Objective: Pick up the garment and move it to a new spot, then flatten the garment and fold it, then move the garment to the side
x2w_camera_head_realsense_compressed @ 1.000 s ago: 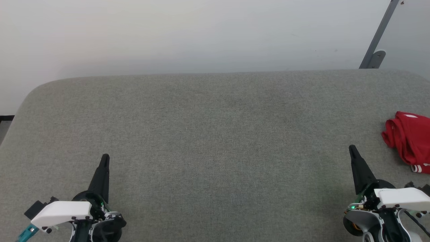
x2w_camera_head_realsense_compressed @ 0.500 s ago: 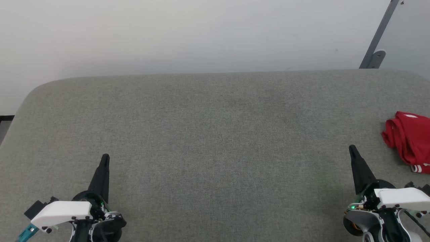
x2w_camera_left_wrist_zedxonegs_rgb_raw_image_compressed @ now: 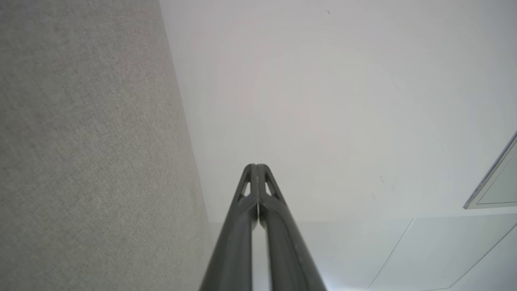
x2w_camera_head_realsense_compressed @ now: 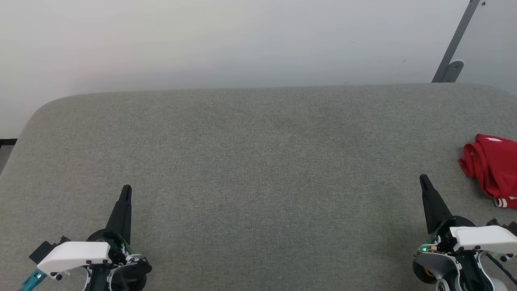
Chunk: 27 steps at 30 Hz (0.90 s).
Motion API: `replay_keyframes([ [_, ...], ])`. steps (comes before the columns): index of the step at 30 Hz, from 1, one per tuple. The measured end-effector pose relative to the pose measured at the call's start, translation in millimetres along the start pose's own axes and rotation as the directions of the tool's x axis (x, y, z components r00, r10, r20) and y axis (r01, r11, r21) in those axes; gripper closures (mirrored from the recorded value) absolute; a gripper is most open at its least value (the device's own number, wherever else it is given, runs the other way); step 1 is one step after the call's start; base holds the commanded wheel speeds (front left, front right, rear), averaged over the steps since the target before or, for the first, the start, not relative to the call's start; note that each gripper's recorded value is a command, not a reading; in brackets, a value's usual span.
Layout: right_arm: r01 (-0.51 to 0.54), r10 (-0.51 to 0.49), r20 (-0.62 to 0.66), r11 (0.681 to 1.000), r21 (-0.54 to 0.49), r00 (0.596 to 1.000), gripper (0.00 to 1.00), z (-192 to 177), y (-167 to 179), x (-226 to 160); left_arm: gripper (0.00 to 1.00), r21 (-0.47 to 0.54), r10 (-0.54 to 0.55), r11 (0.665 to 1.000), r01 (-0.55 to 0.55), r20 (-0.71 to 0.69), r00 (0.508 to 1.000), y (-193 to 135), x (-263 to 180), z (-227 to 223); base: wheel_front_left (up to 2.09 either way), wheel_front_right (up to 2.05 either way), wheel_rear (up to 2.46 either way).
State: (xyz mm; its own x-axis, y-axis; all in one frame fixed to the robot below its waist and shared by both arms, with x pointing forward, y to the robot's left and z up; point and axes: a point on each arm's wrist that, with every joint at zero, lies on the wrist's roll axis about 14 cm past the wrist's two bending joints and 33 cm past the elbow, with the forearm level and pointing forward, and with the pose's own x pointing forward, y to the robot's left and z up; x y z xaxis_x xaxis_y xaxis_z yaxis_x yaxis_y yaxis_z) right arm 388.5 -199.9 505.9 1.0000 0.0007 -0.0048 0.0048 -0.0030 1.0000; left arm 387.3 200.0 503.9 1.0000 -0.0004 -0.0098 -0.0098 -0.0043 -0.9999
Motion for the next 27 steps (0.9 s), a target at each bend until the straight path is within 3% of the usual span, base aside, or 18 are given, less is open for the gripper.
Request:
replay_keyframes([
  [27,0.000,0.000,0.000,1.000,0.000,1.000,1.00,0.1,0.1,0.0,1.00,0.000,0.000,1.000,0.000,0.002,1.000,-0.1,0.0,0.3,0.00,0.00,0.00],
])
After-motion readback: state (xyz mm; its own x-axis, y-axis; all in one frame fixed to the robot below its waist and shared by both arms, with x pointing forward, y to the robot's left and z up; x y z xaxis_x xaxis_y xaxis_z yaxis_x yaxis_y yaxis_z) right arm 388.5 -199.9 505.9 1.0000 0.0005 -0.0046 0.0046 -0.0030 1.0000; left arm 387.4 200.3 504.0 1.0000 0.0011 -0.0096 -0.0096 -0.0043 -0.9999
